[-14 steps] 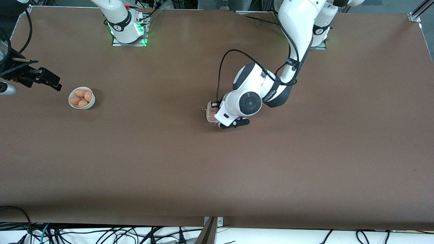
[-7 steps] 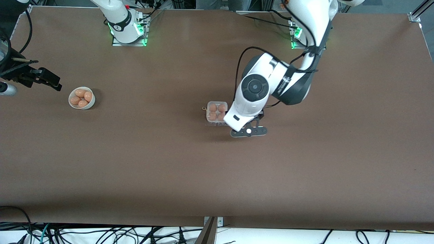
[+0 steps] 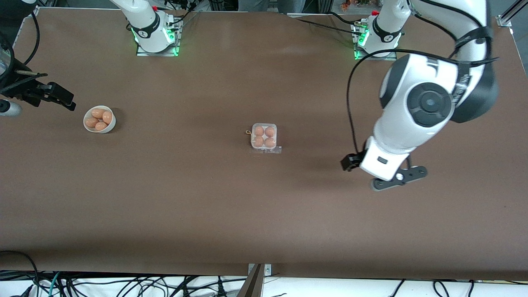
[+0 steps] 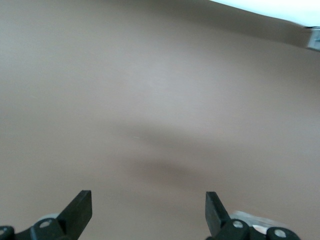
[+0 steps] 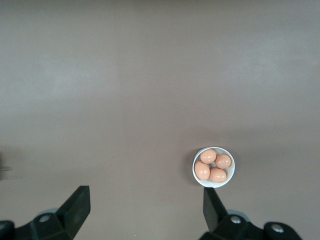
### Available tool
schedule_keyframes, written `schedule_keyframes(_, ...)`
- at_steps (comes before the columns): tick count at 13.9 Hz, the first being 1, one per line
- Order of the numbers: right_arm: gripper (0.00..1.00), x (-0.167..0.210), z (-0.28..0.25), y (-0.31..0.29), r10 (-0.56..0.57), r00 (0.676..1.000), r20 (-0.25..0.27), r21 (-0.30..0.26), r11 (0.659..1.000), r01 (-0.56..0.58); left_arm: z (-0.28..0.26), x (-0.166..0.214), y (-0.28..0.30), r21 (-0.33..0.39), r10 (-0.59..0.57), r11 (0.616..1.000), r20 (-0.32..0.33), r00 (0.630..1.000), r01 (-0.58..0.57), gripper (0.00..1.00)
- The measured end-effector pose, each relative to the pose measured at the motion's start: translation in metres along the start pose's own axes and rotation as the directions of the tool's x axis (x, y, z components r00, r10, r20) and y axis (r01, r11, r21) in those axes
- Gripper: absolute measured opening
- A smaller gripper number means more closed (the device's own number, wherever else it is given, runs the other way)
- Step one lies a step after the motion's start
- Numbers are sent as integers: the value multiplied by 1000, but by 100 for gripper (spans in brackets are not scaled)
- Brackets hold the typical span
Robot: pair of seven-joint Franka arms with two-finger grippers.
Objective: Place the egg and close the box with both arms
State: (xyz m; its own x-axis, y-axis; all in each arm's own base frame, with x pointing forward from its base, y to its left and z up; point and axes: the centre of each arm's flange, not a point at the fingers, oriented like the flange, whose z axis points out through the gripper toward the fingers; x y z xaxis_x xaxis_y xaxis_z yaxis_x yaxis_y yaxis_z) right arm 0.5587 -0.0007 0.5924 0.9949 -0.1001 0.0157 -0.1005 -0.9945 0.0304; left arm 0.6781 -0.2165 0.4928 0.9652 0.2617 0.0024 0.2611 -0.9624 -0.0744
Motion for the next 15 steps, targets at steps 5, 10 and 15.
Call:
schedule_keyframes(5, 100, 0, 0, 0, 0, 1000, 0, 0, 1000, 0, -10, 41, -98, 39, 30, 999, 33, 999, -31, 100)
schedule_keyframes(10, 100, 0, 0, 0, 0, 1000, -1, 0, 1000, 0, -63, 55, -207, 4, 55, 999, -9, 998, -55, 100)
schedule_keyframes(15, 100, 0, 0, 0, 0, 1000, -1, 0, 1000, 0, -75, 33, -253, -28, 154, 988, 20, 988, -153, 100)
